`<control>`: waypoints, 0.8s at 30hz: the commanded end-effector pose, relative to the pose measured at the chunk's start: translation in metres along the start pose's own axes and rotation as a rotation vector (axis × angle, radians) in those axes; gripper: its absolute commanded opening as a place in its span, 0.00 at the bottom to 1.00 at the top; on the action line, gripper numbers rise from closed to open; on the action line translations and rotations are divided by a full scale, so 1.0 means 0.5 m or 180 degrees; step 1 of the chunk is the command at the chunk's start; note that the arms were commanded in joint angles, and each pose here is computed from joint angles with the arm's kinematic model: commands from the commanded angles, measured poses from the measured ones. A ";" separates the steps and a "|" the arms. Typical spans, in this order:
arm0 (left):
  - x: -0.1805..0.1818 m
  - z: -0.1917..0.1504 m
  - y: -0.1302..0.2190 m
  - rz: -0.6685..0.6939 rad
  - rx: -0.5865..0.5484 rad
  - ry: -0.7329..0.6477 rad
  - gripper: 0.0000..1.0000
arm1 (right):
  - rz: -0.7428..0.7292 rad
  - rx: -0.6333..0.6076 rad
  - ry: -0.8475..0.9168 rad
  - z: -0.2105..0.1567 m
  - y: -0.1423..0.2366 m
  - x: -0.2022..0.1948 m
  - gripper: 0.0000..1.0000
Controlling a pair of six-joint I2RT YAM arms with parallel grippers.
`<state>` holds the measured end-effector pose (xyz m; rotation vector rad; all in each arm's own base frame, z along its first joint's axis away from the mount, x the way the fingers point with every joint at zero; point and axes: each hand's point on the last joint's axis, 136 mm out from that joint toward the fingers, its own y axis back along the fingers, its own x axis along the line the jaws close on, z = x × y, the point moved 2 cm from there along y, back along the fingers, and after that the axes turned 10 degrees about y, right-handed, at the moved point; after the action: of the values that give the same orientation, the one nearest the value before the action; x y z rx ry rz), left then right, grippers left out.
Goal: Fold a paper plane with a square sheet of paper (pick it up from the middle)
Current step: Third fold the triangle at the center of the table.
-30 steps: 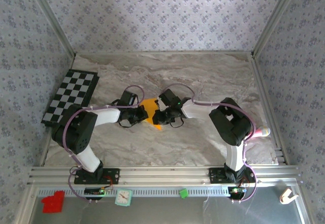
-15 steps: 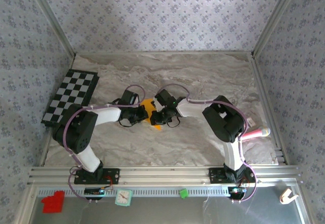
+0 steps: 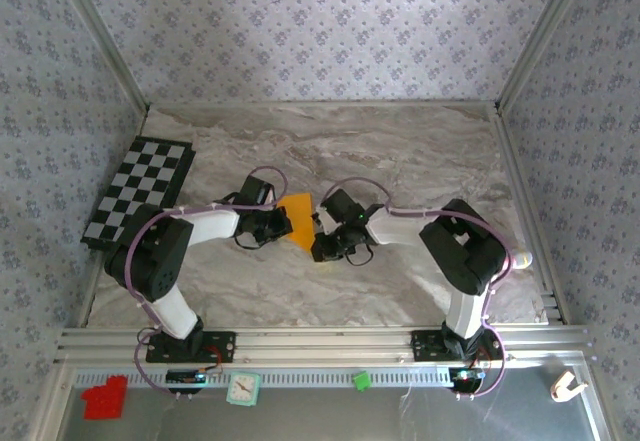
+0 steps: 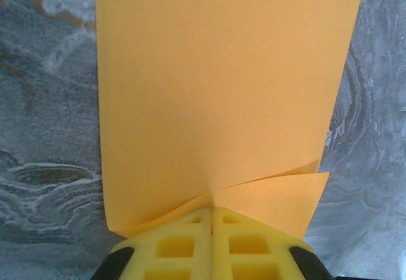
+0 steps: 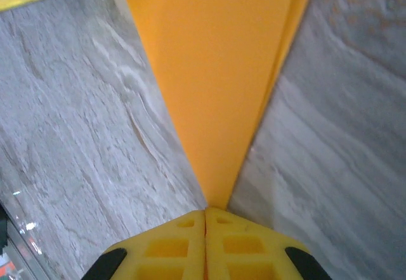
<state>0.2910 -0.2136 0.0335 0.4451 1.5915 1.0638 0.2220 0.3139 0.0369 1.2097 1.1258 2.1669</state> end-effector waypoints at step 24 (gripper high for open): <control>-0.003 0.070 0.145 -0.0582 -0.0135 0.0683 0.58 | -0.0233 -0.0774 0.0051 0.155 0.059 0.057 0.24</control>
<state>0.3125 -0.1573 0.0952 0.1678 1.7080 1.0952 0.2683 0.3412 0.0999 1.0262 0.8566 2.2007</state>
